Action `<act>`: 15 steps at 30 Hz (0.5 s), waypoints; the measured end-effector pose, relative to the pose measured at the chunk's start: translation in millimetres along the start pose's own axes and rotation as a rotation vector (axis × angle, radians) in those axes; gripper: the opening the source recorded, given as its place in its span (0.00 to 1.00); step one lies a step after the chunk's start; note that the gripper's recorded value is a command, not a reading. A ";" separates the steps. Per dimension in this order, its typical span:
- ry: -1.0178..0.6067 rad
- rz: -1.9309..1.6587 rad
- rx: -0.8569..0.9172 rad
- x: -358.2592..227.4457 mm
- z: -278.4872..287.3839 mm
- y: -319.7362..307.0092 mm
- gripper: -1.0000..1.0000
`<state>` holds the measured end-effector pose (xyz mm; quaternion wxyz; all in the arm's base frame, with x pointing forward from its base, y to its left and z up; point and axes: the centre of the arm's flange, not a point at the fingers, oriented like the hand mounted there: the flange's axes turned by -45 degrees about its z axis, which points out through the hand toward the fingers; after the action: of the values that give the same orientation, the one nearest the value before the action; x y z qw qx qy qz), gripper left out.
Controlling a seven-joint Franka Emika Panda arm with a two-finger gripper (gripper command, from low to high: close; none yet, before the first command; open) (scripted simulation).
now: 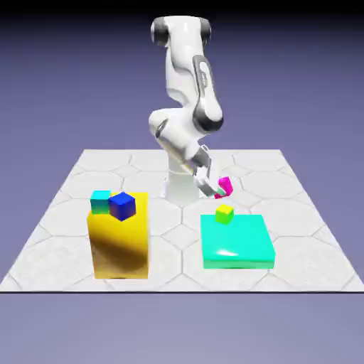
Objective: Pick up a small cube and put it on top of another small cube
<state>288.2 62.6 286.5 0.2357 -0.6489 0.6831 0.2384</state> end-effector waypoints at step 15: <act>0.115 -0.132 -0.060 -0.6 50.0 8.5 0.00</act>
<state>280.4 95.0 248.3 0.1918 -0.7119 0.6437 0.2051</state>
